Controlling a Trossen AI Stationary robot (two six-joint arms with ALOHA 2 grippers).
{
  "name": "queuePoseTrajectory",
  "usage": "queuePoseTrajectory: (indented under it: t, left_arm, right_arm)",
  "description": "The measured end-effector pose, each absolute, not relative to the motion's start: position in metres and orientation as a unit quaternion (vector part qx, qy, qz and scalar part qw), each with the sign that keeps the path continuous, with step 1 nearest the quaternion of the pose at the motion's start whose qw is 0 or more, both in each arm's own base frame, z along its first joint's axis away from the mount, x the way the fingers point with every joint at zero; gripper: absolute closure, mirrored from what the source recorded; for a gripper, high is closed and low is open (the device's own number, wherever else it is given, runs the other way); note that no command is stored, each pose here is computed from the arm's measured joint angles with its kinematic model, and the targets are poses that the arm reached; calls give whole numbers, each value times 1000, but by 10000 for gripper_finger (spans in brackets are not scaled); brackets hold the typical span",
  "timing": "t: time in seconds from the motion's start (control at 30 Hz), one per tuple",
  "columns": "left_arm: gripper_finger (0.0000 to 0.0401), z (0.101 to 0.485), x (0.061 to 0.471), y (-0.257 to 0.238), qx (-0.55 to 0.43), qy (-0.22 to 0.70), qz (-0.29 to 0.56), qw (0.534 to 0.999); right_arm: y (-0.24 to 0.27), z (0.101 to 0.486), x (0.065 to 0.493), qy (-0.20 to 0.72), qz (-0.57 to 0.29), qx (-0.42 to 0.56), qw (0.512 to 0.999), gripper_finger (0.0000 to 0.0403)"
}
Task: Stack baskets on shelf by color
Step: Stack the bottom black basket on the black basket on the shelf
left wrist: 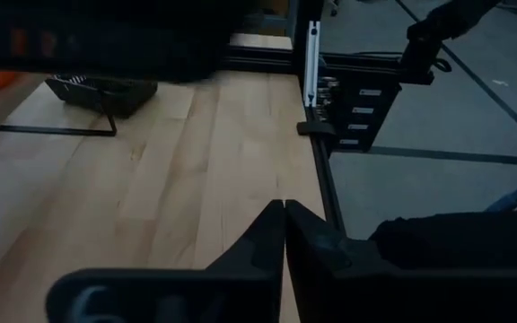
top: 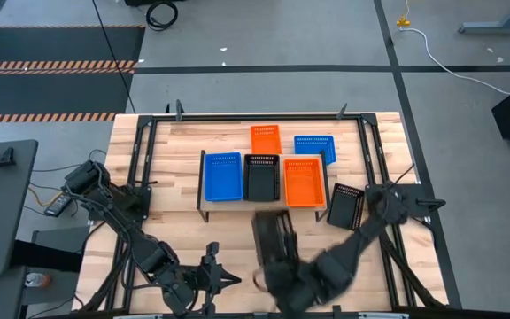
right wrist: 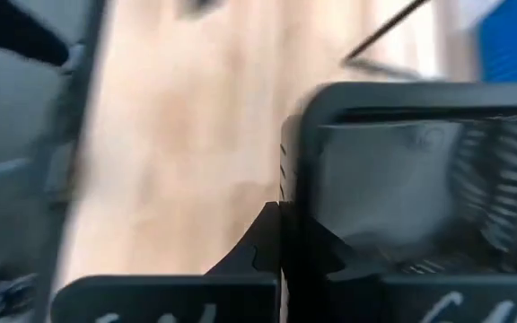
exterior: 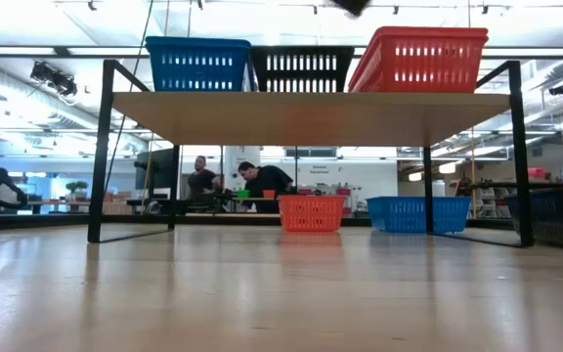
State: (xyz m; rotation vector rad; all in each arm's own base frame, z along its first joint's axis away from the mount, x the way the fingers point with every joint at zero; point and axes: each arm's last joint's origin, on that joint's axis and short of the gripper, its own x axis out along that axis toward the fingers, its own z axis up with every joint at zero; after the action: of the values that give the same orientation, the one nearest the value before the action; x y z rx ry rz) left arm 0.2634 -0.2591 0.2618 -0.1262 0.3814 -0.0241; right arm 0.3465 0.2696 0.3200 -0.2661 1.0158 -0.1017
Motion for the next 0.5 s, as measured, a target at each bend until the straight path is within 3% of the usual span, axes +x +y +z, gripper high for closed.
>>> queuePoseTrajectory:
  t: [0.27,0.5]
  left_arm:
    - [389,262,263,-259,-62,190,-12,980]
    - [381,262,263,-259,-61,190,-12,980]
  right_arm:
    - [190,347,380,476,-81,-164,860,397]
    - [129,346,405,509,-90,-161,841,396]
